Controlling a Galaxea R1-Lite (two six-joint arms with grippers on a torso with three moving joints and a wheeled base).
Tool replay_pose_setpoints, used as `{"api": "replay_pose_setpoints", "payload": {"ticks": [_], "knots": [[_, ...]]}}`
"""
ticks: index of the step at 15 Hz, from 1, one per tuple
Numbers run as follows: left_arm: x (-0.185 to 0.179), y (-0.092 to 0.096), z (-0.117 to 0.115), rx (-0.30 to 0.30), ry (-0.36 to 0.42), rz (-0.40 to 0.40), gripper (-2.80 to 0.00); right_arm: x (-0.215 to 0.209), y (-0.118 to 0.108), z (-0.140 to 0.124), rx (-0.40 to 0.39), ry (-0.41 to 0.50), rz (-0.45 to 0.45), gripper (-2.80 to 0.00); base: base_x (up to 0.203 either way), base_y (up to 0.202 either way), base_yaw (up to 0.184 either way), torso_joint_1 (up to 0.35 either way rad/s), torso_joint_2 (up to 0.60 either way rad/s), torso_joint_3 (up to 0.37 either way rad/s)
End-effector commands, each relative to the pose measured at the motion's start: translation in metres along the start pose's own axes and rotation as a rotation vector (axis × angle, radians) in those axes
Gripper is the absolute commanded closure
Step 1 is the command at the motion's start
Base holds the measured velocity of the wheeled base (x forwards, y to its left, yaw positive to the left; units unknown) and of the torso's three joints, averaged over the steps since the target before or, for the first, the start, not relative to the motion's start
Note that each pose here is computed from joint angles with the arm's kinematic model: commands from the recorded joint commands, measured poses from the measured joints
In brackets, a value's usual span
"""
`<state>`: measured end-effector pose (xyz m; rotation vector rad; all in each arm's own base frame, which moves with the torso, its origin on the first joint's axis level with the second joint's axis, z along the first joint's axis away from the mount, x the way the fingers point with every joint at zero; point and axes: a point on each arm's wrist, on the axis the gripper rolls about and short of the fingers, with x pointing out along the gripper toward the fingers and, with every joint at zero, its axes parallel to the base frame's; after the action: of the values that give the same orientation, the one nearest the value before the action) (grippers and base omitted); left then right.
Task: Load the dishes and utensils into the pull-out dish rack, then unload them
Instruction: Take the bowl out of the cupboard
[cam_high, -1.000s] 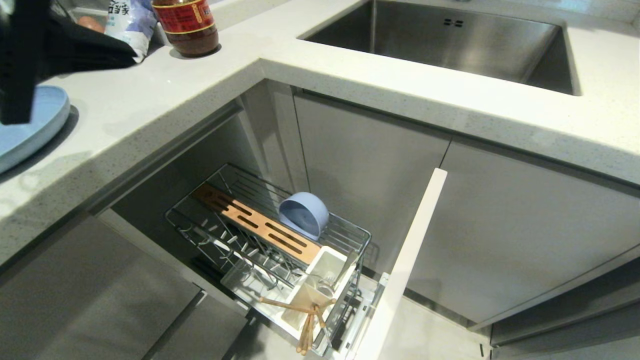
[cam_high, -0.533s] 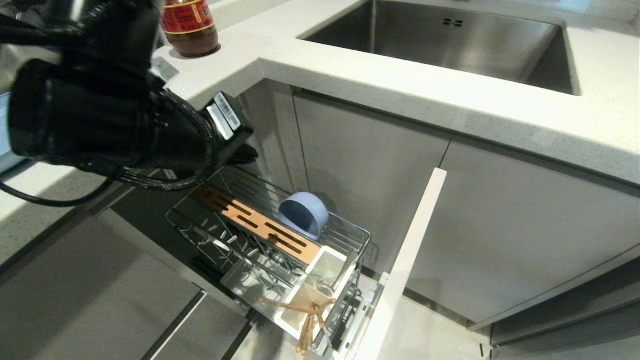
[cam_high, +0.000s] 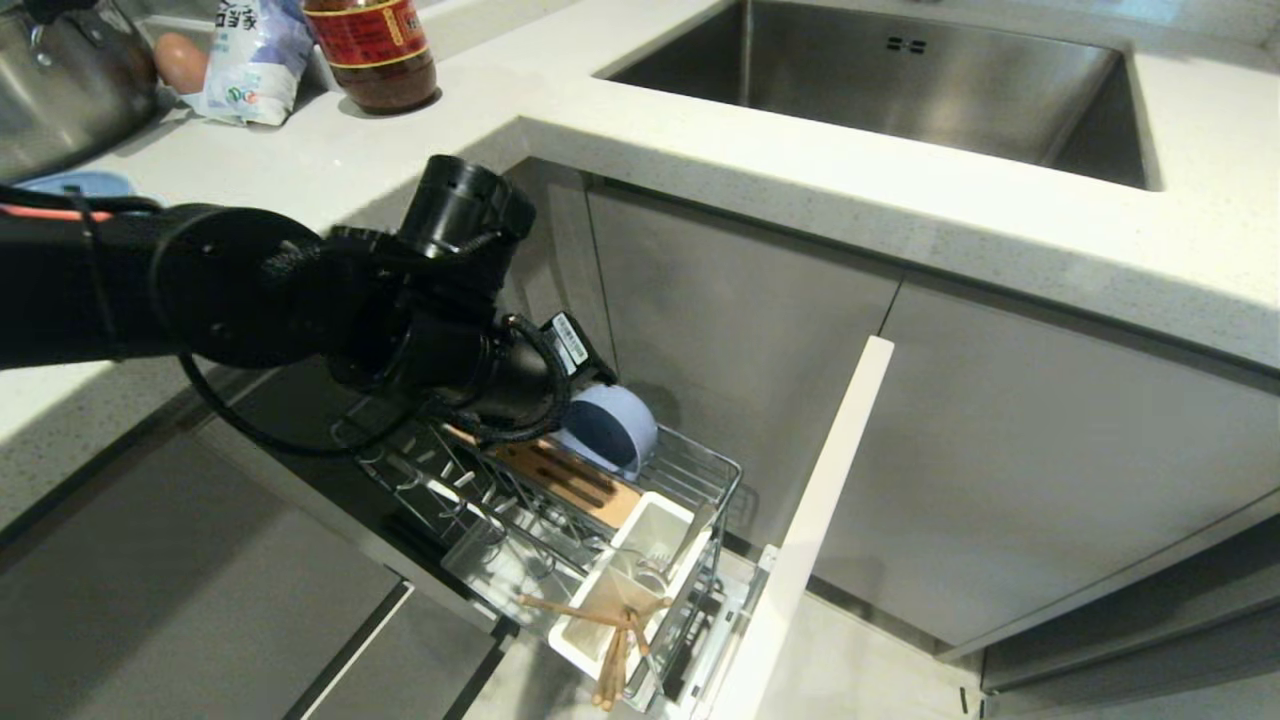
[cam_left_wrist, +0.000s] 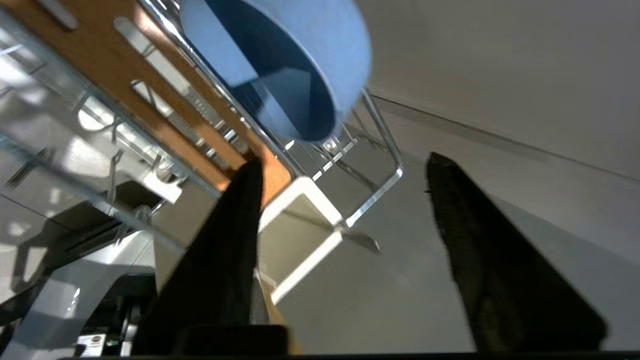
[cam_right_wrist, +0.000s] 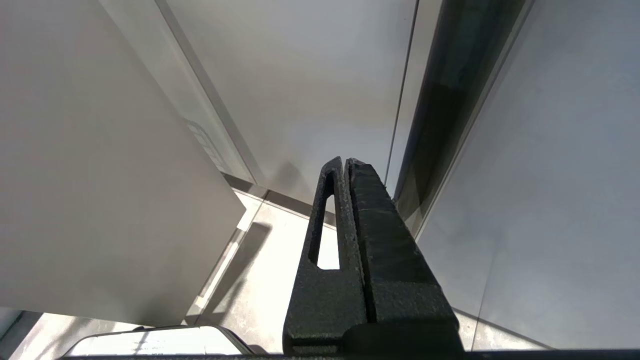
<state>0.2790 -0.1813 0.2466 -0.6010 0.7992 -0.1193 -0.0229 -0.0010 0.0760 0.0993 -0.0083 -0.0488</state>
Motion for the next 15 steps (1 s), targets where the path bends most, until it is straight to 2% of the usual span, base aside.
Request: {"api": "replay_pose_setpoints", "payload": {"ticks": [1,4,6,9,15], "knots": [[0.031,0.01,0.002,-0.025,0.032,0.023,-2.8,0.0,0.0,0.0,0.001,-0.005,0.001,0.0,0.0,0.0,0.0,0.0,0.0,0.0],[0.049,0.016,0.008,-0.039,0.055,0.004,-2.8,0.0,0.0,0.0,0.001,-0.005,0.001,0.0,0.0,0.0,0.0,0.0,0.0,0.0],[0.059,0.015,0.013,-0.047,0.046,-0.049,-2.8,0.0,0.0,0.0,0.001,-0.005,0.001,0.0,0.0,0.0,0.0,0.0,0.0,0.0],[0.069,0.016,0.018,-0.017,0.038,-0.056,-2.8,0.0,0.0,0.0,0.001,-0.005,0.001,0.0,0.0,0.0,0.0,0.0,0.0,0.0],[0.083,0.011,0.017,-0.008,0.033,-0.072,-2.8,0.0,0.0,0.0,0.001,-0.005,0.001,0.0,0.0,0.0,0.0,0.0,0.0,0.0]]}}
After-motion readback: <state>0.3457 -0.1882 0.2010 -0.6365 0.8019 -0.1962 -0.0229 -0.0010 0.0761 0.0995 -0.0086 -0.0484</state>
